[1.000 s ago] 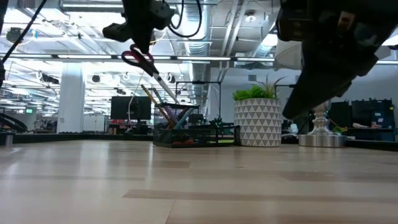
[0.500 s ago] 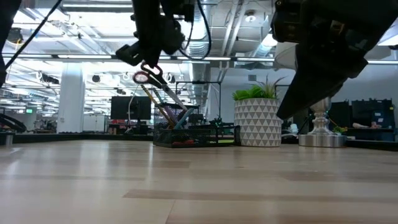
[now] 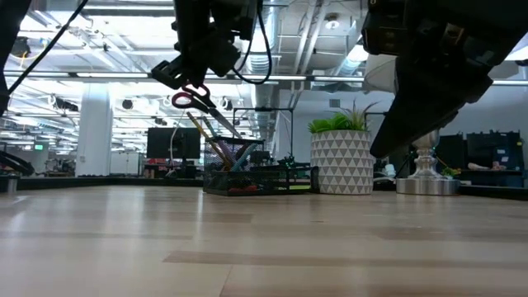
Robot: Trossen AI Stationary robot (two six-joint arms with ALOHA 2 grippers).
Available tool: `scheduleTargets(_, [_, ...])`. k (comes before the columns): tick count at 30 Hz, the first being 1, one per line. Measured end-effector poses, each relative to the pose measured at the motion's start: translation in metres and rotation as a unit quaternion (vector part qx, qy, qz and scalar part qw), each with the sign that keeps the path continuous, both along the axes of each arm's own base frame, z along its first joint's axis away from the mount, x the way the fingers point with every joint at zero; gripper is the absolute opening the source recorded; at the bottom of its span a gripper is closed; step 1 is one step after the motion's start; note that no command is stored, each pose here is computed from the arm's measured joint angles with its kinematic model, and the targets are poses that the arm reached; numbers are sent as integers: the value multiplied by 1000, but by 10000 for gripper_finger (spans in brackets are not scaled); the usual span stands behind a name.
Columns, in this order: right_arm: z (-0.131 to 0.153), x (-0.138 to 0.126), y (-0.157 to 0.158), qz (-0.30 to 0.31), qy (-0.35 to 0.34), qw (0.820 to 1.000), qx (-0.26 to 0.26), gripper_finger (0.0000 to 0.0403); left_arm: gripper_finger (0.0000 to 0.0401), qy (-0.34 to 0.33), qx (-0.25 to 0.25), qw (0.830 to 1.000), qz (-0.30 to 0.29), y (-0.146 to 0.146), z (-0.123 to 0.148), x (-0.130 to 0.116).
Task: Pick and place office supplies into organizer
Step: Put the black scissors into the top left compartment of the black desk organizer
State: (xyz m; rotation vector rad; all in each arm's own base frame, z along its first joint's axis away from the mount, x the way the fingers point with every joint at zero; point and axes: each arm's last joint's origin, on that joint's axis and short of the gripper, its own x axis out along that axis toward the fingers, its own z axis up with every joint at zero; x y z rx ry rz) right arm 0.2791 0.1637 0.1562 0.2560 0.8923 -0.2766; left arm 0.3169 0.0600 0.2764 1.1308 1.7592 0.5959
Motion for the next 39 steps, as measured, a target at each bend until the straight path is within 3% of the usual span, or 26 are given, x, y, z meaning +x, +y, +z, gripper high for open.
scheduleTargets(8, [0, 0, 0, 0, -1, 1000, 0, 4, 11, 7, 30, 1000, 5, 0, 5, -6])
scheduleTargets(20, [0, 0, 0, 0, -1, 1000, 1, 4, 11, -36, 4, 999, 22, -1, 7, -7])
scheduleTargets(26, [0, 0, 0, 0, -1, 1000, 1, 4, 11, -10, 19, 1000, 4, -1, 8, -6])
scheduleTargets(30, [0, 0, 0, -1, -1, 1000, 1, 4, 11, 35, 69, 997, -27, -2, 15, -4])
scheduleTargets(39, [0, 0, 0, 3, 0, 1000, -1, 4, 11, 20, 61, 997, -47, -18, 17, -1])
